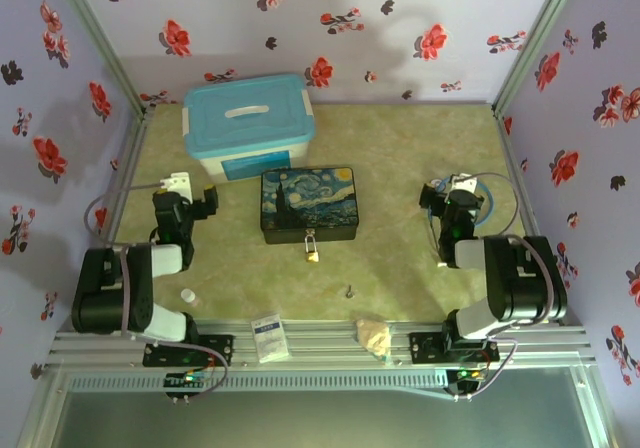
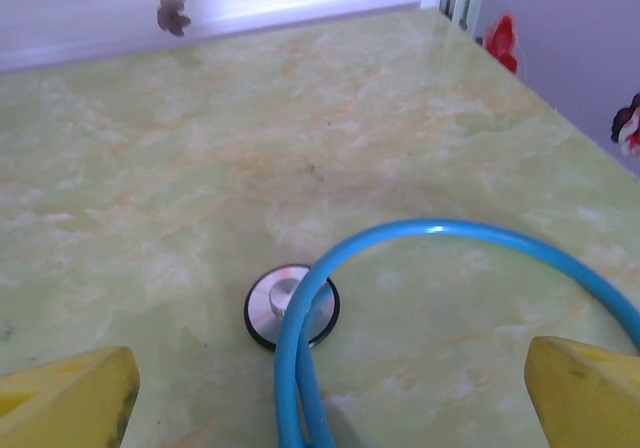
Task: Unlock a padlock with a key
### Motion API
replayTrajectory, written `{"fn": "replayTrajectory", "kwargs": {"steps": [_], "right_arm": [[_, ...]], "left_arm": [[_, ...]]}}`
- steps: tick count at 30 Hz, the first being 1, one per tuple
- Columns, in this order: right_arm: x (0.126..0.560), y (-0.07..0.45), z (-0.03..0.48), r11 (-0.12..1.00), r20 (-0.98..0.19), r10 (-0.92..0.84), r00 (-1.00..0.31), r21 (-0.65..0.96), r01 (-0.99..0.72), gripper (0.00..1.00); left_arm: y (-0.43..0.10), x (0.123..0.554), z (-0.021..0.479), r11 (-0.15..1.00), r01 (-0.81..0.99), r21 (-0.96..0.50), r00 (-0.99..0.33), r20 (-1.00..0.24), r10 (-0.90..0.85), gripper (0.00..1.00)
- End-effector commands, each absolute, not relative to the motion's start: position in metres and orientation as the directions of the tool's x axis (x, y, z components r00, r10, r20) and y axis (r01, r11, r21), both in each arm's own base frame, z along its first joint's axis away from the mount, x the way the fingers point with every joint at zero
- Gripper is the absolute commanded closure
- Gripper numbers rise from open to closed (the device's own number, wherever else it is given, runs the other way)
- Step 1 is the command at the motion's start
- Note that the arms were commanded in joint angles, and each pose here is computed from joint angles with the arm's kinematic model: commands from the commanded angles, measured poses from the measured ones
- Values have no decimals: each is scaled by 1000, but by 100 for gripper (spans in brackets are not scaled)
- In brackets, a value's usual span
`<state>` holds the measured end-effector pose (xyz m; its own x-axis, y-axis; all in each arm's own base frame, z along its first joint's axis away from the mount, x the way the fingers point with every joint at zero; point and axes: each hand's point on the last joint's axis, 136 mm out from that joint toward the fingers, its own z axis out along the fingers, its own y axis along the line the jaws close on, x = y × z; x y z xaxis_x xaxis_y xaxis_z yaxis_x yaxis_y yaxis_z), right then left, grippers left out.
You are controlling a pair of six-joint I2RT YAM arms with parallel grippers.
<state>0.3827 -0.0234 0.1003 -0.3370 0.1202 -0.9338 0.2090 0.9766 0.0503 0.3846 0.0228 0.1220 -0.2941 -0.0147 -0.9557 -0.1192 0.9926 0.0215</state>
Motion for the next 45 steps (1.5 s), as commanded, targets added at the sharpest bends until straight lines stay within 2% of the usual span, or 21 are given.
{"fn": "replayTrajectory", "kwargs": {"steps": [1, 5, 9, 11, 16, 19, 24, 27, 31, 33, 38, 41, 45], "right_arm": [[382, -29, 124, 971, -938, 131, -321, 56, 234, 1], [369, -29, 139, 950, -911, 237, -339, 145, 276, 1], [357, -19, 148, 929, -858, 344, -382, 251, 273, 1], [352, -9, 151, 917, -818, 391, -421, 308, 253, 1], [337, 43, 159, 869, -733, 442, -517, 494, 42, 1], [321, 70, 149, 822, -645, 453, -616, 570, 8, 1], [285, 110, 121, 881, -567, 303, -766, 473, -1, 8], [261, 128, 107, 908, -516, 238, -823, 418, 0, 11], [232, 147, 98, 941, -492, 149, -858, 338, -31, 21], [216, 158, 94, 945, -466, 117, -877, 324, -47, 23], [189, 183, 91, 941, -479, 108, -871, 331, -65, 29], [177, 196, 88, 942, -476, 103, -873, 328, -68, 40], [162, 219, 78, 941, -456, 68, -887, 324, -94, 49]], "left_arm": [[35, 377, 140, 981, -192, 7, -257, -965, -43, 0], [36, 373, 161, 979, -202, -28, -240, -968, -77, 0], [35, 357, 188, 931, -264, -251, -231, -921, -314, 0], [21, 349, 202, 913, -208, -350, -237, -888, -395, 0], [-14, 320, 223, 848, -2, -530, -188, -833, -521, 1], [-36, 304, 221, 781, 80, -619, -266, -768, -582, 0], [-81, 278, 204, 749, 123, -652, -514, -687, -514, 0], [-116, 260, 199, 737, 199, -647, -610, -670, -424, 0], [-164, 242, 196, 636, 259, -727, -695, -597, -400, 0], [-181, 232, 196, 607, 277, -745, -710, -584, -393, 0], [-197, 216, 185, 630, 252, -734, -733, -570, -372, 0], [-209, 210, 178, 620, 244, -745, -744, -554, -374, 0], [-228, 202, 182, 608, 291, -739, -739, -577, -348, 0]]}}
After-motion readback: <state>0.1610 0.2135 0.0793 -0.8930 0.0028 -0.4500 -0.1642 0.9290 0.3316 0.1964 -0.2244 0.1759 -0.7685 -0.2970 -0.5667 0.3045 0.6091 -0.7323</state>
